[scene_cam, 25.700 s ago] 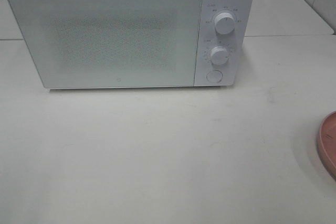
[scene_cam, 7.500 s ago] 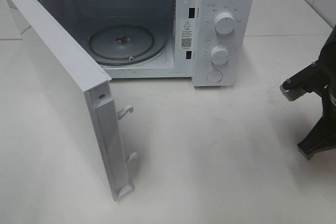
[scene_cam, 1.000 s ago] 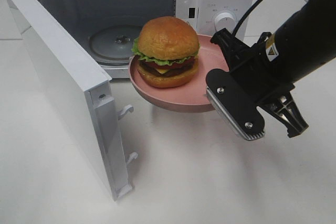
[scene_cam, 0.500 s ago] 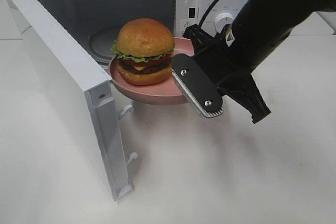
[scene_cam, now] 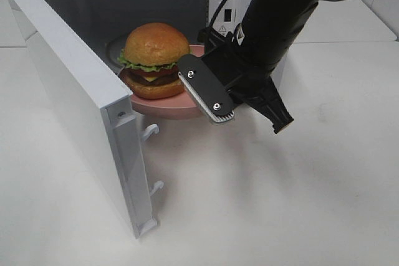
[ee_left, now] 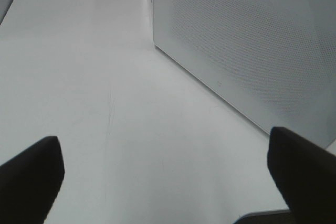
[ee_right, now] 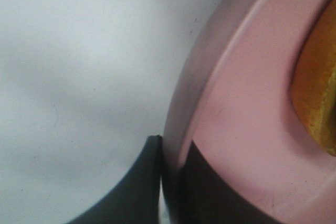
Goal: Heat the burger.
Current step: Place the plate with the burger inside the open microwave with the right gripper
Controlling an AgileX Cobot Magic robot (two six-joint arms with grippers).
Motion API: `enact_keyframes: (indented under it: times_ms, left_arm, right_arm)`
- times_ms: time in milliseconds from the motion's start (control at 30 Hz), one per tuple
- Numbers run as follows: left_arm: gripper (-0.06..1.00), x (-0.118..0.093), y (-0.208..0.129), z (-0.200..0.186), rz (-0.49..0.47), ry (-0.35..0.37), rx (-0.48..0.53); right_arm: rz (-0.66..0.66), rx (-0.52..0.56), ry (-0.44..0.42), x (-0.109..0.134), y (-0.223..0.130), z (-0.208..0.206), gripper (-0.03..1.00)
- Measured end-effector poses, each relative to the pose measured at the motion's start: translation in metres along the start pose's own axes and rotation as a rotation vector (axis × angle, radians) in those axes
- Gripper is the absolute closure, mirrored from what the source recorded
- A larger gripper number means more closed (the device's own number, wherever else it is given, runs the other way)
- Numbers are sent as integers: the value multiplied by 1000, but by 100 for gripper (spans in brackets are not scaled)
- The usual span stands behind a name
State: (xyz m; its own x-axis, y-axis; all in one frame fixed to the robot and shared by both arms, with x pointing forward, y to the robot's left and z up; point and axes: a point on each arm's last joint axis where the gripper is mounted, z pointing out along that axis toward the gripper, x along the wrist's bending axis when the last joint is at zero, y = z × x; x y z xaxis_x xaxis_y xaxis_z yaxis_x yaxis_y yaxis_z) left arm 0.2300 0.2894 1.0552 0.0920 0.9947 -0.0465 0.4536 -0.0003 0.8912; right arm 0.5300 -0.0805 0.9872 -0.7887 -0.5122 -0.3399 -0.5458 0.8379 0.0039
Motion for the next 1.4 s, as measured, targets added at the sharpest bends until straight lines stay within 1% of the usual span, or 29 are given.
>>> enact_keyframes:
  times_ms: [100, 333, 433, 500, 667, 967, 1200, 1233, 1367, 1400]
  left_arm:
    - [-3, 0, 0, 0, 0, 0, 0]
    - [-3, 0, 0, 0, 0, 0, 0]
    - [-3, 0, 0, 0, 0, 0, 0]
    - [-3, 0, 0, 0, 0, 0, 0]
    - [-3, 0, 0, 0, 0, 0, 0]
    - [-3, 0, 0, 0, 0, 0, 0]
    - [-3, 0, 0, 0, 0, 0, 0]
    - [-3, 0, 0, 0, 0, 0, 0]
    - [-3, 0, 0, 0, 0, 0, 0]
    - [-3, 0, 0, 0, 0, 0, 0]
  right_arm:
    - [-3, -3, 7, -4, 3, 4, 91]
    - [-2, -13, -19, -21, 7, 11, 91]
    - [1, -16, -22, -23, 7, 12, 91]
    - [26, -20, -49, -33, 9, 15, 91]
    - [40, -26, -75, -42, 10, 18, 91]
    - [73, -18, -123, -64, 11, 31, 91]
    - [88, -5, -137, -76, 10, 41, 91]
    - [104, -3, -143, -81, 10, 46, 91]
    - [121, 3, -148, -88, 10, 50, 91]
    - [128, 13, -147, -94, 8, 54, 91]
